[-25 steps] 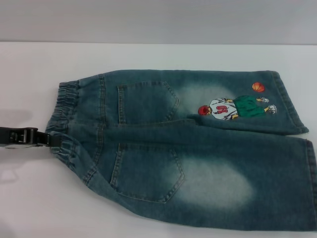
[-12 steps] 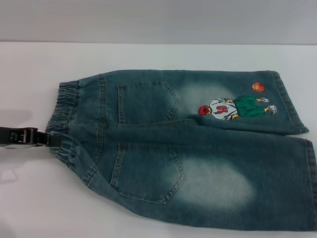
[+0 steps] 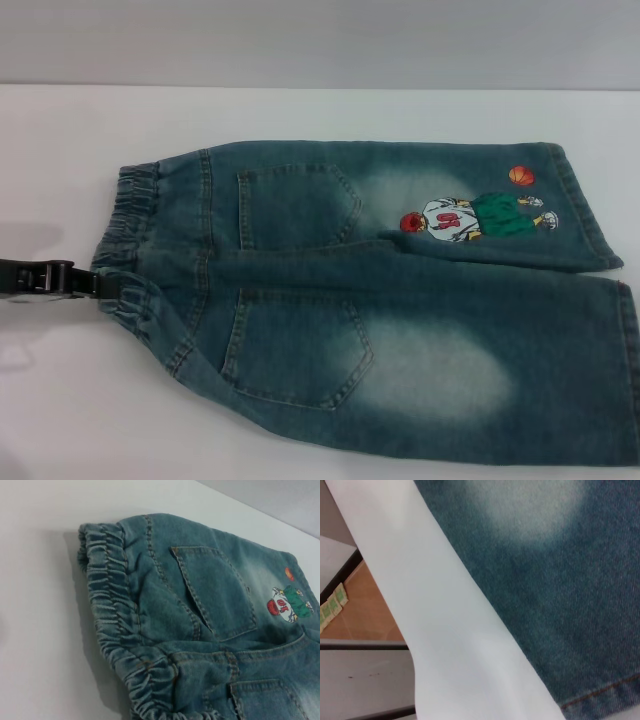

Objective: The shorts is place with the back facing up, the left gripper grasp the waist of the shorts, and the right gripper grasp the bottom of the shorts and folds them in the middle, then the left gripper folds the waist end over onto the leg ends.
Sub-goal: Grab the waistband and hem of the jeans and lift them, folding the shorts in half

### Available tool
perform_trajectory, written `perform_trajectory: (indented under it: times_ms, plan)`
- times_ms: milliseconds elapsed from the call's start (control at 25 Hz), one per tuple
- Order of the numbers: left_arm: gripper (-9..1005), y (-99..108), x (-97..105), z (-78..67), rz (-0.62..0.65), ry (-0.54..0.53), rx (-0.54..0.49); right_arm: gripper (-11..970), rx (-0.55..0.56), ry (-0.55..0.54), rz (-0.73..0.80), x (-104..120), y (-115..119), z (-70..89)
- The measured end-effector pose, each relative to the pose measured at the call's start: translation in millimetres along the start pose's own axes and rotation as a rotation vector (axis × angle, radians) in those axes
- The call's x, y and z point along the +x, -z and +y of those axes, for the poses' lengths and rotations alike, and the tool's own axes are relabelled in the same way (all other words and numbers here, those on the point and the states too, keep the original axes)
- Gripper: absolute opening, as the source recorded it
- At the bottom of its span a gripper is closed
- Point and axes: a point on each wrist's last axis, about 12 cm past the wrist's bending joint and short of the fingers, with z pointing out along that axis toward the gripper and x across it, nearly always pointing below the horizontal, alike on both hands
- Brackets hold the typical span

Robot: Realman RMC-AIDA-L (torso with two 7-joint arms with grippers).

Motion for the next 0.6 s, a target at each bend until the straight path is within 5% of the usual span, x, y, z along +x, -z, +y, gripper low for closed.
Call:
perform_trajectory:
  times_ms: [600]
  plan:
    - [36,-1.8,-0.9,-1.7,0.002,-0.003,0.006,560,0.005,0.017,0.012,-6.7,-2.3,1.4]
